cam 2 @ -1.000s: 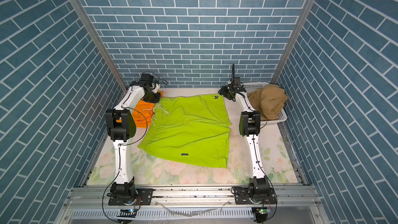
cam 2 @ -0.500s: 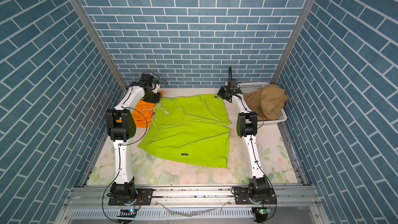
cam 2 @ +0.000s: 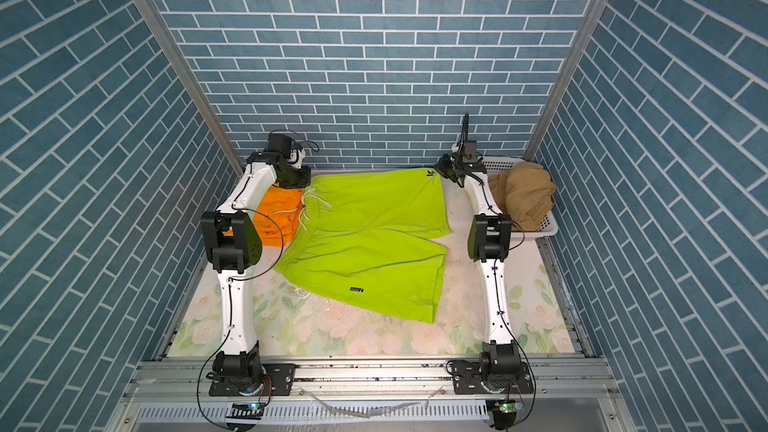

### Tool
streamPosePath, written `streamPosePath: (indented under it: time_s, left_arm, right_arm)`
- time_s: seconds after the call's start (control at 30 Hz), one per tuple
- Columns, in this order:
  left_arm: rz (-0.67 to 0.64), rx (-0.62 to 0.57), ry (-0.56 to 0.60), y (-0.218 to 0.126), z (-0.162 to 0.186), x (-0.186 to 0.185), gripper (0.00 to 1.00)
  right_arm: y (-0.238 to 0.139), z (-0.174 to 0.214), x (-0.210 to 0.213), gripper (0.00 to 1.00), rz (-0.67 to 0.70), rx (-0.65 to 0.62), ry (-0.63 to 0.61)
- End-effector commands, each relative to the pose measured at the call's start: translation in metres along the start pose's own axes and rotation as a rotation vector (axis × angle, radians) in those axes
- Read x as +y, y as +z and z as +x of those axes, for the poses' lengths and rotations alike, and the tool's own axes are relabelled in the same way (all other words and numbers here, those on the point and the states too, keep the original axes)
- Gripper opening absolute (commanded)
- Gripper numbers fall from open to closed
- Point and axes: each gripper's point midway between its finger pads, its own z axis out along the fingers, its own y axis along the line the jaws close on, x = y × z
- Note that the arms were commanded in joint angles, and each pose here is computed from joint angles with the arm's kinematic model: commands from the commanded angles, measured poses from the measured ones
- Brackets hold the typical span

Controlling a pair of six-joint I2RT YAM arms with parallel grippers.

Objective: Fold and stack the shorts

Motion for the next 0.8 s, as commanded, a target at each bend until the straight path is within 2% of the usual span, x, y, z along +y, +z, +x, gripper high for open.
streamPosePath:
  time_s: [0.0,0.17,0.37,0.6,0.77]
  left_arm:
    - [0.009,-0.089,-0.070,-0.029,-0.028,0.012,0.00]
    - [0.013,-0.052,-0.085,-0.031,-0.016,0.021,0.00]
    - [0.069,-0.108,-0.180,-0.054,-0.012,0.032,0.00]
    - [0.095,-0.224,-0.167,-0.110,-0.025,0.020,0.00]
    - [0.095,-0.308,-0.140,-0.148,-0.029,0.012,0.00]
  right_arm:
    - [-0.062,-0.042,0.066,0.00,-0.099,-0.083,-0.098]
    - [-0.093,-0.026,0.103,0.00,-0.146,-0.033,-0.162]
    - [-0.131,-0.003,0.126,0.00,-0.146,-0.013,-0.225]
    - [-0.160,0.002,0.140,0.00,-0.144,-0.027,-0.251]
    - [-0.185,-0.002,0.152,0.00,-0.148,-0.087,-0.286]
